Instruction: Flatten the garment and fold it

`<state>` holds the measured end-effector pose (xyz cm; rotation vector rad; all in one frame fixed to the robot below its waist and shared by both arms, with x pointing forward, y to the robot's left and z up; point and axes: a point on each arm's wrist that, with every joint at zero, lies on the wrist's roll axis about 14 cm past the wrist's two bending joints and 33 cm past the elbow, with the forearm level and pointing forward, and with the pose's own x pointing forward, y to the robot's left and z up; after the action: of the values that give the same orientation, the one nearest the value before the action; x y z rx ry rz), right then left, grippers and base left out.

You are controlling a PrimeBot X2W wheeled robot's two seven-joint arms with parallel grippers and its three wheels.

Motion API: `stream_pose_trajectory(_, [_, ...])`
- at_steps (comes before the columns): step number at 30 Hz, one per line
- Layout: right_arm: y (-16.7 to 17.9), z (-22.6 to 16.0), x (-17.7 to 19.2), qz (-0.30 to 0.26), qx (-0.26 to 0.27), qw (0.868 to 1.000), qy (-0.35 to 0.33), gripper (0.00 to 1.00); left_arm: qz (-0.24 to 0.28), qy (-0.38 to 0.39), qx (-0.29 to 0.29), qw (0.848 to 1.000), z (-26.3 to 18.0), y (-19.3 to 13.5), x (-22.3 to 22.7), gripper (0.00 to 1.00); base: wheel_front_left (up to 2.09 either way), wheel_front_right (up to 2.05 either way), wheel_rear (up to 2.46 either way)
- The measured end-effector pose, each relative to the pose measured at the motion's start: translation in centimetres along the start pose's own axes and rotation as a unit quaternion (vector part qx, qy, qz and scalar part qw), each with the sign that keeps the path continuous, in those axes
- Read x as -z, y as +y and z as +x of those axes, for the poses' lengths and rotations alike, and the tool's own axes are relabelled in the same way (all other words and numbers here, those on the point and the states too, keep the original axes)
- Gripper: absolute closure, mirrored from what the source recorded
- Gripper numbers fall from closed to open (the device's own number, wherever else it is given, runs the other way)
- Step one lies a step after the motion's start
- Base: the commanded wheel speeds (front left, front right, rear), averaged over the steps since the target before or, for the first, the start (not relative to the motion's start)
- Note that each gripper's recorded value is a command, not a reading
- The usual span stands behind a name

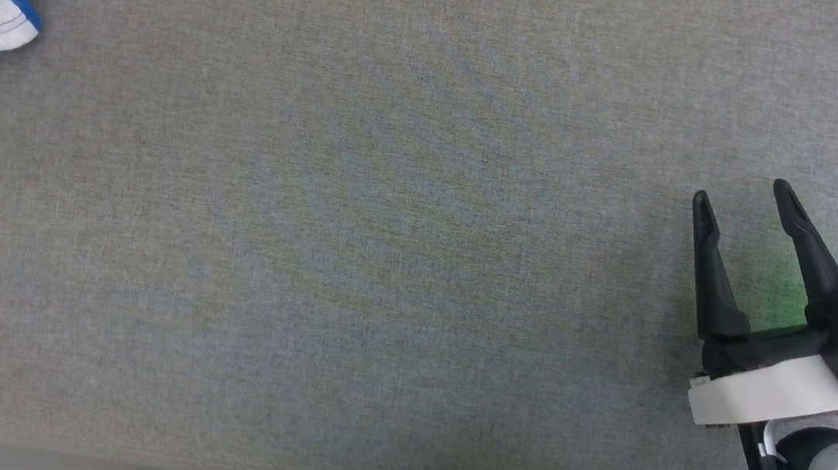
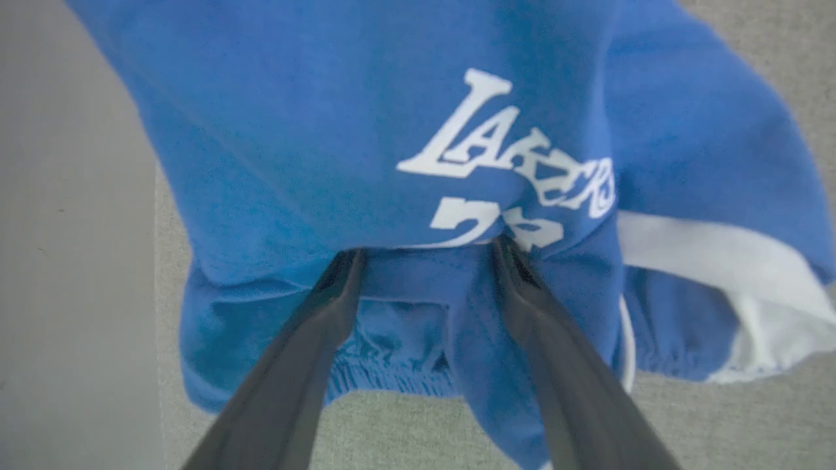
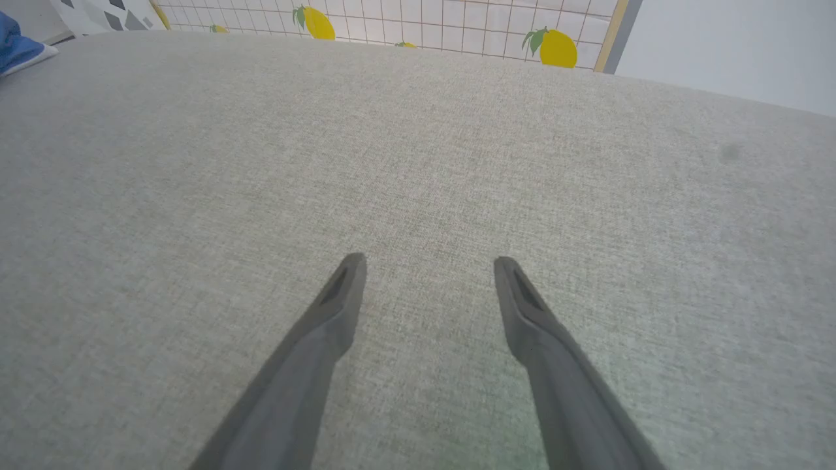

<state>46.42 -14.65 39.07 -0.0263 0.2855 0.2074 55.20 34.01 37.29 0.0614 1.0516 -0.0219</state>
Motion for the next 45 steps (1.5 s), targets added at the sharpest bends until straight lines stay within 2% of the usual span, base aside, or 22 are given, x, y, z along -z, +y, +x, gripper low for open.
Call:
stream_pose_trajectory(1, [0.0, 0.0, 0.1, -0.001, 0.0, 1.0, 0.001, 0.0, -0.004, 0.0, 0.003, 1.0, 0.0, -0.1, 0.0, 0.76, 0.0, 0.0, 0.0])
stream_pose_trajectory(2, [0.1, 0.0, 0.1, -0.002, -0.001, 1.0, 0.002, 0.0, -0.004, 0.0, 0.003, 1.0, 0.0, 0.0, 0.1, 1.0, 0.0, 0.0, 0.0])
stream_pose_trajectory(7, [0.6, -0.2, -0.3, -0.002, -0.008, 1.0, -0.001, 0.0, 0.002, -0.028, -0.011, 1.0, -1.1, 0.7, -0.5, 1.0, 0.0, 0.0, 0.0])
stream_pose_trajectory(12, [1.0, -0.8, -1.4, -0.004, -0.013, 1.0, -0.012, 0.0, 0.025, -0.12, -0.05, 0.991, -4.2, 2.5, -3.7, 1.0, 0.0, 0.0, 0.0])
stream_pose_trajectory(16, [1.2, -1.6, -2.7, -0.003, -0.014, 1.0, -0.024, 0.0, 0.052, -0.244, -0.082, 0.965, -8.9, 3.4, -8.7, 1.0, 0.0, 0.0, 0.0])
stream_pose_trajectory(19, [1.4, -2.4, -3.7, 0.001, -0.015, 0.999, -0.036, 0.0, 0.078, -0.332, -0.095, 0.935, -13.3, 3.1, -12.3, 1.0, 0.0, 0.0, 0.0])
stream_pose_trajectory(22, [1.5, -3.3, -4.8, 0.004, -0.014, 0.999, -0.048, 0.0, 0.105, -0.401, -0.09, 0.906, -17.5, 1.5, -15.0, 1.0, 0.0, 0.0, 0.0])
stream_pose_trajectory(25, [1.5, -4.2, -6.3, 0.004, -0.012, 0.998, -0.067, 0.0, 0.142, -0.454, -0.066, 0.877, -21.2, -1.9, -17.0, 1.0, 0.0, 0.0, 0.0])
stream_pose_trajectory(28, [1.6, -5.1, -7.7, 0.007, -0.009, 0.996, -0.087, 0.0, 0.185, -0.475, -0.036, 0.859, -23.3, -6.0, -17.5, 1.0, 0.0, 0.0, 0.0])
stream_pose_trajectory(31, [1.6, -5.9, -8.8, 0.006, -0.005, 0.995, -0.102, 0.0, 0.217, -0.481, 0.006, 0.849, -24.4, -10.5, -17.1, 1.0, 0.0, 0.0, 0.0])
stream_pose_trajectory(36, [1.0, -7.4, -10.1, 0.005, 0.008, 0.993, -0.121, 0.0, 0.254, -0.453, 0.109, 0.848, -22.8, -19.3, -13.9, 1.0, 0.0, 0.0, 0.0])
stream_pose_trajectory(38, [0.4, -8.0, -10.4, 0.005, 0.019, 0.992, -0.126, 0.0, 0.258, -0.424, 0.161, 0.853, -21.0, -23.6, -11.3, 1.0, 0.0, 0.0, 0.0])
stream_pose_trajectory(41, [-0.6, -8.8, -10.5, 0.005, 0.037, 0.991, -0.129, 0.0, 0.28, -0.38, 0.221, 0.853, -18.7, -29.3, -7.2, 1.0, 0.0, 0.0, 0.0])
stream_pose_trajectory(45, [-2.0, -9.9, -10.4, 0.004, 0.063, 0.989, -0.132, 0.0, 0.283, -0.331, 0.293, 0.851, -16.9, -35.9, -2.2, 1.0, 0.0, 0.0, 0.0])
